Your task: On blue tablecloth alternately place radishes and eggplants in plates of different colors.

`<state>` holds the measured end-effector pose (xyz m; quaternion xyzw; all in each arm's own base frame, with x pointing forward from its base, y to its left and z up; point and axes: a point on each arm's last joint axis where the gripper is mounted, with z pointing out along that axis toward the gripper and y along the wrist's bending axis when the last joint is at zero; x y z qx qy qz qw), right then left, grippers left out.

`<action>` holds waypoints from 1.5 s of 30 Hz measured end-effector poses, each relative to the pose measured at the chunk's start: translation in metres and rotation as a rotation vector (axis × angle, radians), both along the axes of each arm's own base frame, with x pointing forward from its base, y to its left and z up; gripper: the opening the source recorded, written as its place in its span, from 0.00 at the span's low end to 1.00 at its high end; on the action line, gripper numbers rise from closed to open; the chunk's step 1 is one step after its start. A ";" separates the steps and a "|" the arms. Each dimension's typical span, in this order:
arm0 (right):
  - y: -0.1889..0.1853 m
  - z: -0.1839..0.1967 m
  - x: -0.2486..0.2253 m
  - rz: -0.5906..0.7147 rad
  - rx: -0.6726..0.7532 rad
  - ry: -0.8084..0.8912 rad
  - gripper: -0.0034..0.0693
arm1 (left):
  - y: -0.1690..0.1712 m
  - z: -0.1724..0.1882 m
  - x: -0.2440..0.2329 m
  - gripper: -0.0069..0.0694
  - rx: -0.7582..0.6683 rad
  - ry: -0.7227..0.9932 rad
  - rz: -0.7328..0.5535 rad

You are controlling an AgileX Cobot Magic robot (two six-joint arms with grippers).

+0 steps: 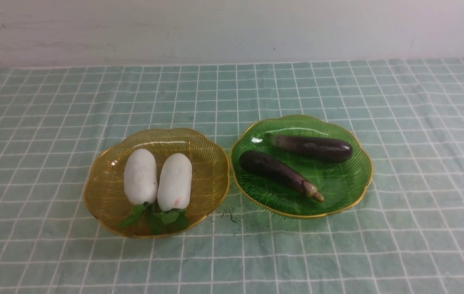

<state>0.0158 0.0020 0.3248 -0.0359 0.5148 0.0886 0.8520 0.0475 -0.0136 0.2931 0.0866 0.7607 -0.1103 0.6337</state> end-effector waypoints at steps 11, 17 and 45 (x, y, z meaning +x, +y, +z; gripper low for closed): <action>0.000 0.000 0.000 -0.001 -0.002 0.000 0.03 | 0.009 -0.109 0.005 0.08 0.108 0.061 0.173; 0.000 0.000 0.000 -0.002 -0.003 -0.001 0.03 | 0.009 -0.122 0.005 0.08 0.116 0.116 0.174; 0.002 -0.007 0.003 -0.050 -0.127 0.041 0.03 | 0.009 -0.123 0.005 0.08 0.114 0.118 0.173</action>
